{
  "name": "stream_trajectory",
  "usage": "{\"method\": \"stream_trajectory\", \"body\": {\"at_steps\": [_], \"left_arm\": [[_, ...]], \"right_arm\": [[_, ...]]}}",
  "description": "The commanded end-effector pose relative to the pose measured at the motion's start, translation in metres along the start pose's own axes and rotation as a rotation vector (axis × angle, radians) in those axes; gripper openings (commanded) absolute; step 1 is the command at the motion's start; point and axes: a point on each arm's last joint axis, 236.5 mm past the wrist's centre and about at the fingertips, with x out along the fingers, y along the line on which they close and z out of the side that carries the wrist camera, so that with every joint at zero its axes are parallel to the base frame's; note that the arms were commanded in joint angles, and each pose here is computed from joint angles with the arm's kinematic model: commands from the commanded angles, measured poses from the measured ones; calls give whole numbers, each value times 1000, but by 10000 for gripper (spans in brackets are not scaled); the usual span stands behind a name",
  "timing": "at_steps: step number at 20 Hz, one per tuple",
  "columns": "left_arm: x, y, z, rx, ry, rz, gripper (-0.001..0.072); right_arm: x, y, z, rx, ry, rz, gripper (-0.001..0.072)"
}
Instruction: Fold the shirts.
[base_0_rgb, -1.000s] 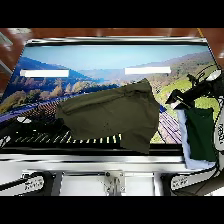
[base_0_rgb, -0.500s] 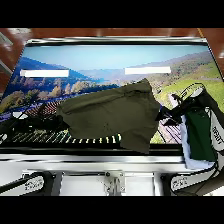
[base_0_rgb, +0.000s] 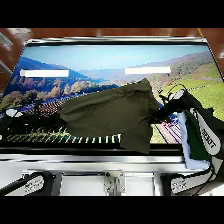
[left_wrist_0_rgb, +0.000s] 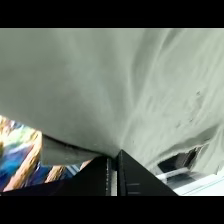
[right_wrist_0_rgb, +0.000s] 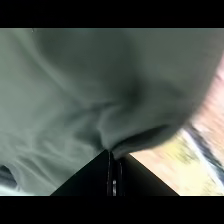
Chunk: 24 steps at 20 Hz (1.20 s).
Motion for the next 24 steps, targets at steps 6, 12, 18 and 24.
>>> {"method": "stream_trajectory", "body": {"at_steps": [6,12,18,24], "left_arm": [[-208,-167,72,596,-505,81,40],[-432,-350,-34,1047,-1155,69,40],[-443,-318,-86,946,-1124,218,40],[-348,-237,-69,724,-699,246,41]], "right_arm": [[-265,117,34,-494,-730,-51,55],[-555,227,-130,-736,-1689,-120,55],[-569,209,-230,-718,-1766,-245,55],[-491,150,-170,-567,-1342,-359,55]]}}
